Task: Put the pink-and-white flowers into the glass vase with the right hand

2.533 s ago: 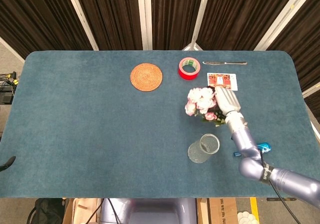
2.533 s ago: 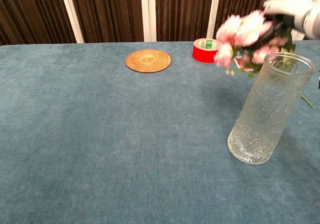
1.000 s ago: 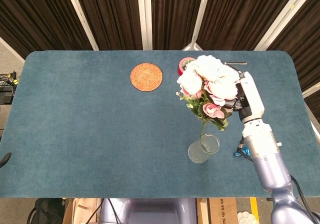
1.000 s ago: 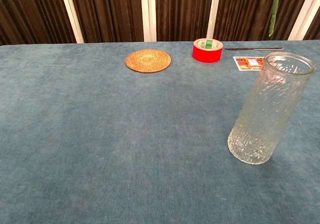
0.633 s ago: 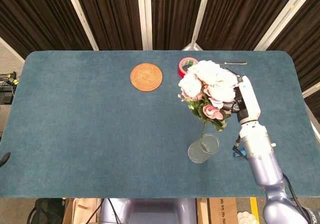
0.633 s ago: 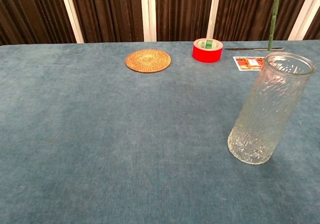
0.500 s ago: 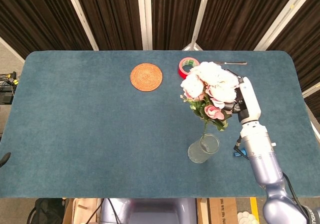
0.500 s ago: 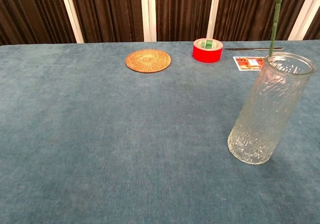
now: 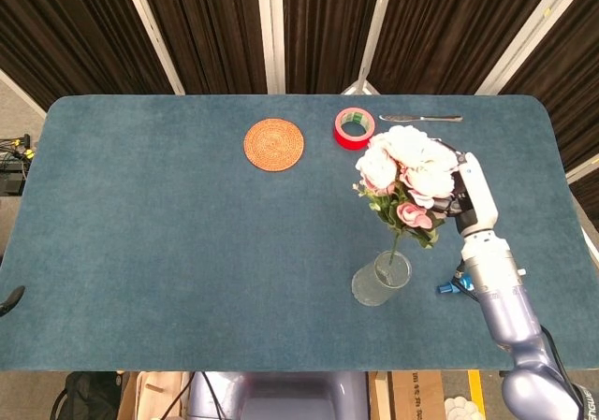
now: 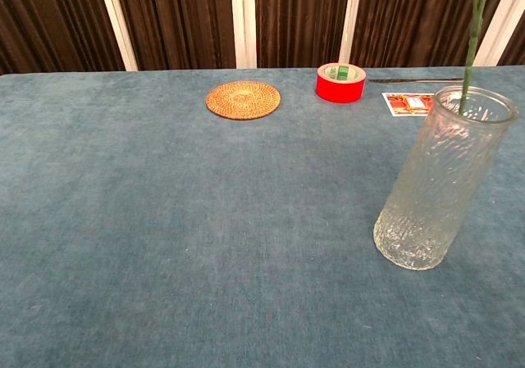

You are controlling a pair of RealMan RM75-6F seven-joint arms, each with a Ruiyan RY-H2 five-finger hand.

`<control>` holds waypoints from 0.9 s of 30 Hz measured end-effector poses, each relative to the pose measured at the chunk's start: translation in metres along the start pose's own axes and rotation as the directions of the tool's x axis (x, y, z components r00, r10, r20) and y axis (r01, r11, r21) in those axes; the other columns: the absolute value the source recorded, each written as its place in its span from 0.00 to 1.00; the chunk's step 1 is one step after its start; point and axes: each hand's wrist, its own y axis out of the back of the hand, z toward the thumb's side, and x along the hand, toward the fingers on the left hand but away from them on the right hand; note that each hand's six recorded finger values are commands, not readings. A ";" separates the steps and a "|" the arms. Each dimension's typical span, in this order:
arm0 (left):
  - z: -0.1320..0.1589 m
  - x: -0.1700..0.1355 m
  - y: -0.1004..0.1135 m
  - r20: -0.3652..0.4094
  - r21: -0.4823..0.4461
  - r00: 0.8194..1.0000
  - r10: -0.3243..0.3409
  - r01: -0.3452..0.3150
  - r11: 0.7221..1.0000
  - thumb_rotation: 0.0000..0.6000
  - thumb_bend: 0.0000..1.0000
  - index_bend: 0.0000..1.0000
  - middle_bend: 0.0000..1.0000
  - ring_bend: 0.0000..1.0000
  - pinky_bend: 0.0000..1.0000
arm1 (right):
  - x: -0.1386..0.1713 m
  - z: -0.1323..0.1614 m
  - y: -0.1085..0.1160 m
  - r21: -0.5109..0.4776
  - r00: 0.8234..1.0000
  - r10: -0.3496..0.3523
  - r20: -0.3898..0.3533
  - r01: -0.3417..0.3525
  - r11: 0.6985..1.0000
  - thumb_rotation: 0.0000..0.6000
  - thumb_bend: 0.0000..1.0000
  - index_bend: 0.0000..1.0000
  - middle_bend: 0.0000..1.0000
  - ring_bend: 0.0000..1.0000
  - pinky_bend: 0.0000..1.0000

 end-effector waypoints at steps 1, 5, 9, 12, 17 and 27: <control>0.000 0.000 0.000 0.001 0.000 1.000 -0.001 0.001 1.000 1.00 0.22 0.10 0.00 0.00 0.11 | 0.001 -0.002 0.001 -0.002 1.000 0.001 0.002 -0.001 1.000 1.00 0.39 0.51 0.47 0.53 0.22; 0.001 0.000 -0.001 -0.002 0.003 1.000 -0.003 0.003 1.000 1.00 0.22 0.10 0.00 0.00 0.11 | 0.005 -0.011 0.005 -0.011 1.000 0.002 0.013 -0.002 1.000 1.00 0.39 0.51 0.47 0.53 0.22; 0.000 0.000 -0.001 -0.004 0.006 1.000 -0.005 0.005 1.000 1.00 0.22 0.10 0.00 0.00 0.11 | 0.010 -0.022 0.008 -0.017 1.000 0.011 0.023 -0.011 1.000 1.00 0.39 0.51 0.47 0.53 0.22; 0.001 -0.001 -0.002 -0.001 0.006 1.000 -0.008 0.008 1.000 1.00 0.22 0.10 0.00 0.00 0.11 | 0.013 -0.031 0.007 -0.013 0.999 0.024 0.031 -0.024 1.000 1.00 0.39 0.51 0.47 0.53 0.22; 0.001 -0.001 -0.002 -0.001 0.004 1.000 -0.007 0.007 1.000 1.00 0.22 0.10 0.00 0.00 0.11 | 0.019 -0.045 0.004 -0.019 0.998 0.045 0.044 -0.044 0.999 1.00 0.39 0.51 0.47 0.53 0.22; 0.002 -0.001 -0.002 0.000 0.005 1.000 -0.013 0.013 1.000 1.00 0.22 0.10 0.00 0.00 0.11 | 0.036 -0.070 -0.001 -0.024 0.992 0.107 0.061 -0.105 0.994 1.00 0.39 0.42 0.41 0.41 0.13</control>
